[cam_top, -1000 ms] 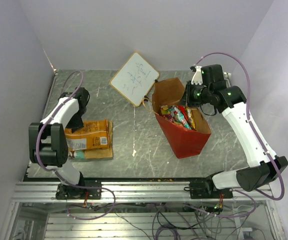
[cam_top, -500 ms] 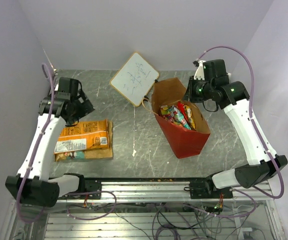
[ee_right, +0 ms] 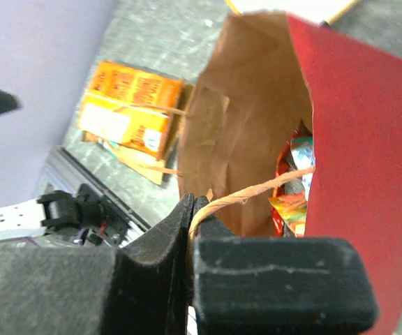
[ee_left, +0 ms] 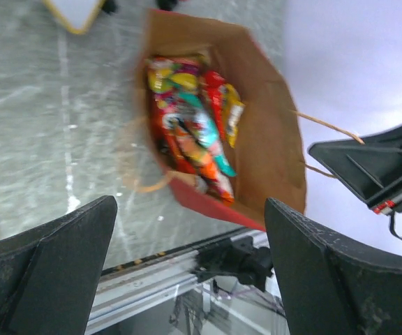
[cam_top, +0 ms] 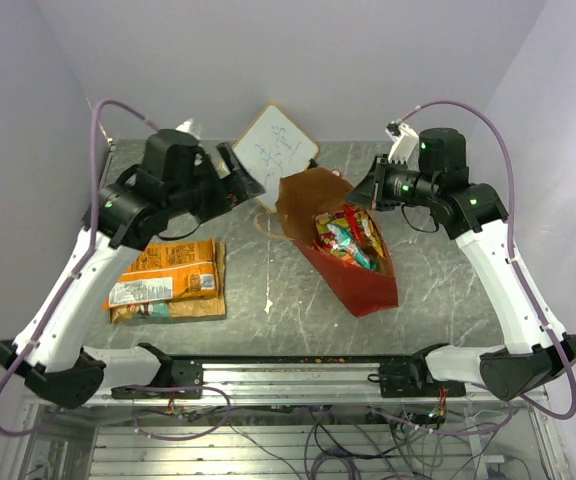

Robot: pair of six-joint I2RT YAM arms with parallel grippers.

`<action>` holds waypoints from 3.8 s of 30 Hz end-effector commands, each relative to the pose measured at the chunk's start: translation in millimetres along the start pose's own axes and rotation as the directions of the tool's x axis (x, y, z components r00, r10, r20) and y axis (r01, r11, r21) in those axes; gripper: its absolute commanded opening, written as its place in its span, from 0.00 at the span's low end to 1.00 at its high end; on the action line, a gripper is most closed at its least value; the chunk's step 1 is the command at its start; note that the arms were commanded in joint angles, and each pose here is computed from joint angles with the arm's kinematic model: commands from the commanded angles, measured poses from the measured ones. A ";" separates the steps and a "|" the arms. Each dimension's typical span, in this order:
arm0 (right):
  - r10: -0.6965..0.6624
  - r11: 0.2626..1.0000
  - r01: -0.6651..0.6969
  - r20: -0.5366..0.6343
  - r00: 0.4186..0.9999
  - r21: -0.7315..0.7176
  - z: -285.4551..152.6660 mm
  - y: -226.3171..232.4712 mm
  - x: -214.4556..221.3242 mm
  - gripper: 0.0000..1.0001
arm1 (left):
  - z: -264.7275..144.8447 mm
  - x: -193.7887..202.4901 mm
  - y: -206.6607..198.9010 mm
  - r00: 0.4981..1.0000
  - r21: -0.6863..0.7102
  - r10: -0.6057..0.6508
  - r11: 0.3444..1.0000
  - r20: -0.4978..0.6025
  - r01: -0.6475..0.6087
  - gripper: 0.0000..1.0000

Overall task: Take the snacks out of the paper bag
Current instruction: Take out the snack from the paper bag.

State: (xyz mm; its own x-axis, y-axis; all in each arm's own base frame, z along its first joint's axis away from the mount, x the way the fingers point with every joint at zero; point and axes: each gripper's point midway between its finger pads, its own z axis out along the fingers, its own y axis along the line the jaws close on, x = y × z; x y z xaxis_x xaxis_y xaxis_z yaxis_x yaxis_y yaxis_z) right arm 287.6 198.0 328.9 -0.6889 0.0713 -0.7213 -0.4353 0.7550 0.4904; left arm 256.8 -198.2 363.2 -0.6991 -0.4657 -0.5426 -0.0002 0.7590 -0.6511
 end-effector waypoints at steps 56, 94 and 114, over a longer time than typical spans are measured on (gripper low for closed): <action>-0.131 0.981 0.146 0.118 0.984 -0.130 -16.8 30.2 -18.7 0.00 | 260.5 159.1 -16.1 0.943 0.014 0.114 0.993 -0.313 -0.115 0.54; -0.245 0.878 0.147 0.163 0.956 0.456 -69.4 -52.4 -57.4 0.00 | 80.0 21.1 -151.5 0.987 0.488 0.151 0.866 -0.048 -0.108 0.07; -0.229 0.901 0.149 0.155 0.961 0.406 -62.4 -45.8 -51.8 0.00 | -86.1 -93.6 -15.7 0.885 -0.090 0.287 0.958 0.366 -0.274 0.07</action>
State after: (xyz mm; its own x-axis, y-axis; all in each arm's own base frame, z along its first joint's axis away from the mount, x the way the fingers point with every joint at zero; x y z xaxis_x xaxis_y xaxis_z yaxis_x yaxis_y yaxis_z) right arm 309.2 116.7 354.2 -0.5285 -0.0224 -0.8487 -0.2384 0.9633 0.1231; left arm 268.5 -189.6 504.5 -0.3814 -0.4145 -0.8263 0.3787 0.7453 -0.5487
